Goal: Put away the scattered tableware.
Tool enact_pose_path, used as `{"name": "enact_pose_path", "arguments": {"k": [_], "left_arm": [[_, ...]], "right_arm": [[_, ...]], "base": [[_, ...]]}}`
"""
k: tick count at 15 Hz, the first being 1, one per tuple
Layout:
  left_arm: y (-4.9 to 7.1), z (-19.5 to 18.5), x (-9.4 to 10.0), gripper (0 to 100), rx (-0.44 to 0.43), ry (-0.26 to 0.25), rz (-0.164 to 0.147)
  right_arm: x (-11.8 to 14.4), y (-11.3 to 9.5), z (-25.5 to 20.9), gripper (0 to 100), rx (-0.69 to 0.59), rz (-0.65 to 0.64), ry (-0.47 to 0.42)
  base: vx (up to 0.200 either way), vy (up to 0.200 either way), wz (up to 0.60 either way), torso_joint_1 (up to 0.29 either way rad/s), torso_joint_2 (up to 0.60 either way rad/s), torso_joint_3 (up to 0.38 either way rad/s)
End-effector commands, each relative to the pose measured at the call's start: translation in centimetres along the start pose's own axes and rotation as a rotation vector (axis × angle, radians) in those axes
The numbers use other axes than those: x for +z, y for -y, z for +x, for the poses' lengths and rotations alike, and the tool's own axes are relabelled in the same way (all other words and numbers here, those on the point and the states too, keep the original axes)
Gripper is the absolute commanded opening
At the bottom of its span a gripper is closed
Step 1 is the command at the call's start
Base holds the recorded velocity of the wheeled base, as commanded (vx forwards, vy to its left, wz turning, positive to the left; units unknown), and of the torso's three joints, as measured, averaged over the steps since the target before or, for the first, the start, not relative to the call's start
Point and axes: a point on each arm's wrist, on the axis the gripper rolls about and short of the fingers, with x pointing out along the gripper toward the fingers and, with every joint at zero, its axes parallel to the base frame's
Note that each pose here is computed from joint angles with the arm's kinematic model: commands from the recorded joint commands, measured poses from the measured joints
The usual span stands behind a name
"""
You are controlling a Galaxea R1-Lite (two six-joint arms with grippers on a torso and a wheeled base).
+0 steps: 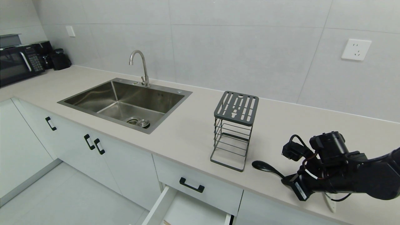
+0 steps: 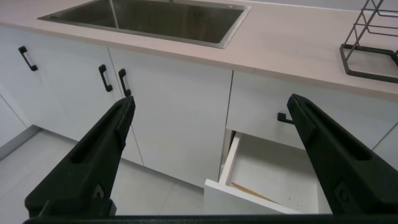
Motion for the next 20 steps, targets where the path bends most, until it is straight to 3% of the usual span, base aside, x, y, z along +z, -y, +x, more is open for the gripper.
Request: {"name": "enact_pose_path", "arguments": {"k": [1,9,20], "left_arm": [[0.0,0.0,0.0,100,0.000,-0.001,0.000],[0.0,0.0,0.0,100,0.000,-0.001,0.000],[0.0,0.0,0.0,100,0.000,-0.001,0.000]], "right_arm": [[-0.1,0.0,-0.6,0,-0.005,0.002,0.006],[0.1,-0.6,-3.4,0,-0.029,-0.020,0.089],[0.1,-7.2,-5.2,0,0.126,-0.236,0.141]], "base": [[0.000,0.000,0.00,0.000,0.00,0.000],[0.000,0.000,0.00,0.000,0.00,0.000],[0.000,0.000,0.00,0.000,0.00,0.000]]}}
